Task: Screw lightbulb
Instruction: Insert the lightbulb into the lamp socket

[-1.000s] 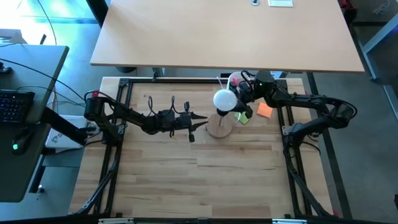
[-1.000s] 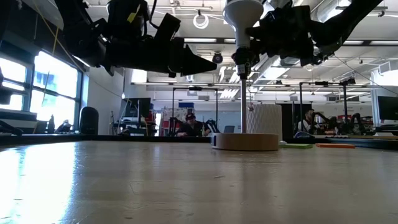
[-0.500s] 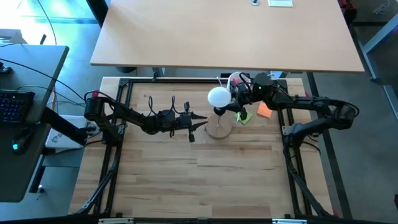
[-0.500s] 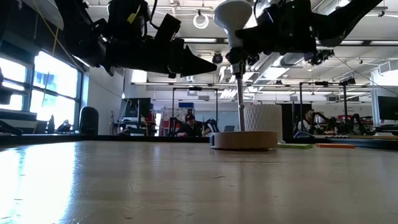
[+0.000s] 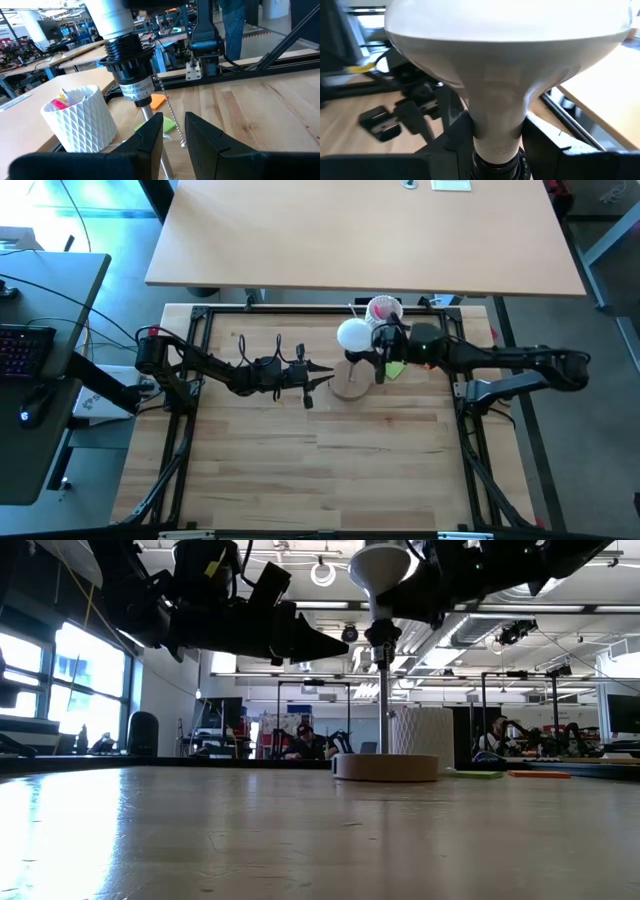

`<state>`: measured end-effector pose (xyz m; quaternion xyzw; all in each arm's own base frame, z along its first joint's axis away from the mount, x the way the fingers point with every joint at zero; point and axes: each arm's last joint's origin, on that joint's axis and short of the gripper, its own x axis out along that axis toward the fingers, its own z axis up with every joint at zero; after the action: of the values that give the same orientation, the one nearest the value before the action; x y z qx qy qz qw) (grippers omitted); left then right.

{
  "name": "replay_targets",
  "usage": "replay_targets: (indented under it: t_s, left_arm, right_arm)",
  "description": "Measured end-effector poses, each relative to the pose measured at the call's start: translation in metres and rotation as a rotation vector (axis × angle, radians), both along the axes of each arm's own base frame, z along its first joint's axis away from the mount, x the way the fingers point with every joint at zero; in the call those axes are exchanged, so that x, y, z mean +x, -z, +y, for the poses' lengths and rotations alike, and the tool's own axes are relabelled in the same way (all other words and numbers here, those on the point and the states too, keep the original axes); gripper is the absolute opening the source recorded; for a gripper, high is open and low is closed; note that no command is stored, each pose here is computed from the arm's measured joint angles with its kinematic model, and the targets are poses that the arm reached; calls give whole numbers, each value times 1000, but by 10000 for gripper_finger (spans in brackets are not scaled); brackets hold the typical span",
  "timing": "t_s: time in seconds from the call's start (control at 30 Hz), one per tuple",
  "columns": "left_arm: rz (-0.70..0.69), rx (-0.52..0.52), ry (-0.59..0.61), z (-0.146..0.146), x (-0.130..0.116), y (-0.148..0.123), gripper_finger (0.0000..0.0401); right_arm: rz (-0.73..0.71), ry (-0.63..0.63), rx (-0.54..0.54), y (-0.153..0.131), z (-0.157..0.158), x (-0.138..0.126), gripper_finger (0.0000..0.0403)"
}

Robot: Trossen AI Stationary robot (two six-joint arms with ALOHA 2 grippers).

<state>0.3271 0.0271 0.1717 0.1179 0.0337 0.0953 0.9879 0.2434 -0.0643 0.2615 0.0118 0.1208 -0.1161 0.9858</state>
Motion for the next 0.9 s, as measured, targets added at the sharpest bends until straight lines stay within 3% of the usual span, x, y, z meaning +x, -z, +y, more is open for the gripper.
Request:
replay_targets:
  t_s: [0.5, 0.77, 0.9]
  left_arm:
    - [-6, 0, 0, 0, 0, -1, 76]
    - [-8, -1, 0, 0, 0, -1, 76]
    - [-7, -2, 0, 0, 0, -1, 76]
  right_arm:
    - [-39, 375, 29, 6, 43, 9, 131]
    - [-61, 387, 28, 9, 45, 16, 163]
    - [-5, 376, 19, 18, 45, 16, 186]
